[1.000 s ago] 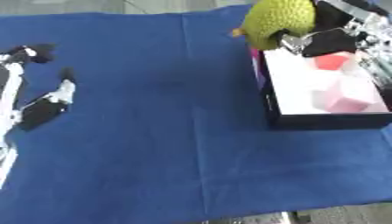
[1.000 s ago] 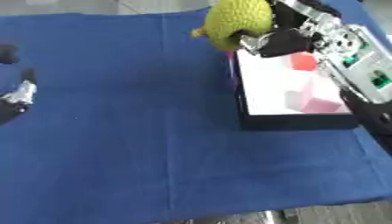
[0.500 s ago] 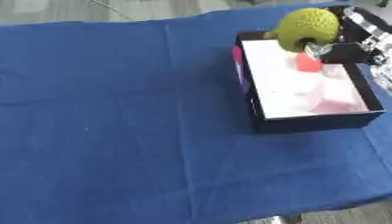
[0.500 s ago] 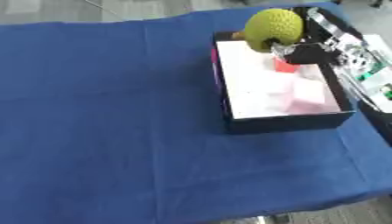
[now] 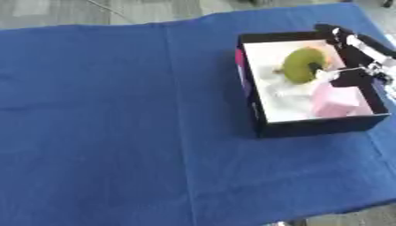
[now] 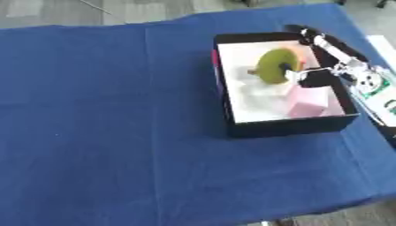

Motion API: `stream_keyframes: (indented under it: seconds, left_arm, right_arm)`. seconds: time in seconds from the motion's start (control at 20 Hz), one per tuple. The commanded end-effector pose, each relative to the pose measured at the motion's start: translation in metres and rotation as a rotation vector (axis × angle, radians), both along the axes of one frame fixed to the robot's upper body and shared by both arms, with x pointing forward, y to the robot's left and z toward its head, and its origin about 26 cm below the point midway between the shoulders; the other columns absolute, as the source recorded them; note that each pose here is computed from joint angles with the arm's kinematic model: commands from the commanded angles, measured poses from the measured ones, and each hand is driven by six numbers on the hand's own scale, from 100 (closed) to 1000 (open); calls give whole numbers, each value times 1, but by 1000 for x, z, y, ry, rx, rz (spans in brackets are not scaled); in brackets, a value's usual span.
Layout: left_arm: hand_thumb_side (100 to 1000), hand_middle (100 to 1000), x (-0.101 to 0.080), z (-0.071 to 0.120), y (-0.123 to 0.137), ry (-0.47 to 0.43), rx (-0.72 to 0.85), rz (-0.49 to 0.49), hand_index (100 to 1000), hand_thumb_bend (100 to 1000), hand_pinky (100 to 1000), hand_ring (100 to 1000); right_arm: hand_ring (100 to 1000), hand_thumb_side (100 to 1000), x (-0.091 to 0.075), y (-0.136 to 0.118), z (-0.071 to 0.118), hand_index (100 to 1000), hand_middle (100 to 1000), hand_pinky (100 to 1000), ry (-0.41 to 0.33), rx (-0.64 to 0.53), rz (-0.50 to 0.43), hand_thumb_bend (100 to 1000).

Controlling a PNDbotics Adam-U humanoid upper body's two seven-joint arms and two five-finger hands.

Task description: Pick up the objects with one hand, pass them to the other hand, and then place them into the box on the other side of the table.

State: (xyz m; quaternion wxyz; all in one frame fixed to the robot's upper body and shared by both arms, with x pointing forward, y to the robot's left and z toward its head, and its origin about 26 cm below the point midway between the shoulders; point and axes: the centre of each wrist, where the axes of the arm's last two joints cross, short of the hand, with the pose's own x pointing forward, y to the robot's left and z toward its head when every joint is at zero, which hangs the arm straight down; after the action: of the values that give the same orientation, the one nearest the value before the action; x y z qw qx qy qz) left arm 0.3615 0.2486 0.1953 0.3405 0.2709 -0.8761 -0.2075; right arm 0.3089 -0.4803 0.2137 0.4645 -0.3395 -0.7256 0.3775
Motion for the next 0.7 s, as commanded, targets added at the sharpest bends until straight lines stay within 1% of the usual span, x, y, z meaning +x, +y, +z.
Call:
stream_keyframes:
  seconds: [0.05, 0.15, 0.25, 0.3, 0.35, 0.4, 0.45, 0.5, 0.55, 0.6, 0.65, 0.7]
  left_arm:
    - [672, 664, -2, 10, 9, -33, 5, 25, 884, 100, 892, 743]
    - [671, 664, -2, 9, 9, -30, 2, 29, 885, 100, 893, 744]
    - [670, 661, -3, 8, 9, -27, 0, 31, 884, 100, 892, 743]
    - [670, 660, -3, 8, 10, -27, -1, 32, 884, 100, 892, 743]
    - [671, 659, -3, 8, 10, -27, -5, 36, 883, 100, 892, 741]
    - [670, 658, -3, 8, 12, -30, -14, 43, 883, 100, 891, 740]
    - [670, 657, -4, 8, 13, -34, -23, 50, 881, 100, 889, 737]
    - [672, 657, -4, 9, 16, -38, -37, 63, 881, 100, 887, 735]
    - [692, 663, -4, 9, 20, -39, -59, 80, 883, 100, 878, 729]
    - [695, 670, -5, 9, 24, -39, -86, 95, 885, 100, 875, 729]
    - [700, 678, -5, 9, 28, -43, -113, 110, 887, 100, 875, 730]
    - [712, 691, -6, 10, 32, -49, -138, 123, 896, 100, 874, 728]
  right_arm:
    - [1000, 356, 6, -11, 26, 1000, 1000, 1000, -35, -103, -39, 100]
    - [1000, 361, 18, -11, 32, 1000, 1000, 1000, -37, -116, -47, 100]
    - [1000, 322, 26, -11, 36, 1000, 1000, 1000, -46, -110, -49, 100]
    - [1000, 298, 30, -9, 38, 1000, 1000, 1000, -58, -85, -46, 100]
    - [1000, 267, 33, -6, 40, 1000, 1000, 1000, -83, -25, -38, 100]
    - [1000, 318, 35, -1, 44, 1000, 1000, 1000, -118, 69, -14, 100]
    - [1000, 531, 35, 6, 47, 1000, 1000, 1000, -145, 177, 22, 100]
    - [1000, 560, 33, 19, 54, 1000, 1000, 1000, -184, 294, 98, 100]
    - [1000, 577, 29, 34, 61, 1000, 1000, 1000, -215, 401, 199, 100]
    - [1000, 580, 24, 48, 67, 1000, 1000, 1000, -222, 492, 300, 100]
    - [1000, 578, 18, 60, 71, 1000, 1000, 1000, -214, 570, 394, 100]
    - [1000, 573, 12, 68, 74, 1000, 1000, 1000, -199, 629, 466, 100]
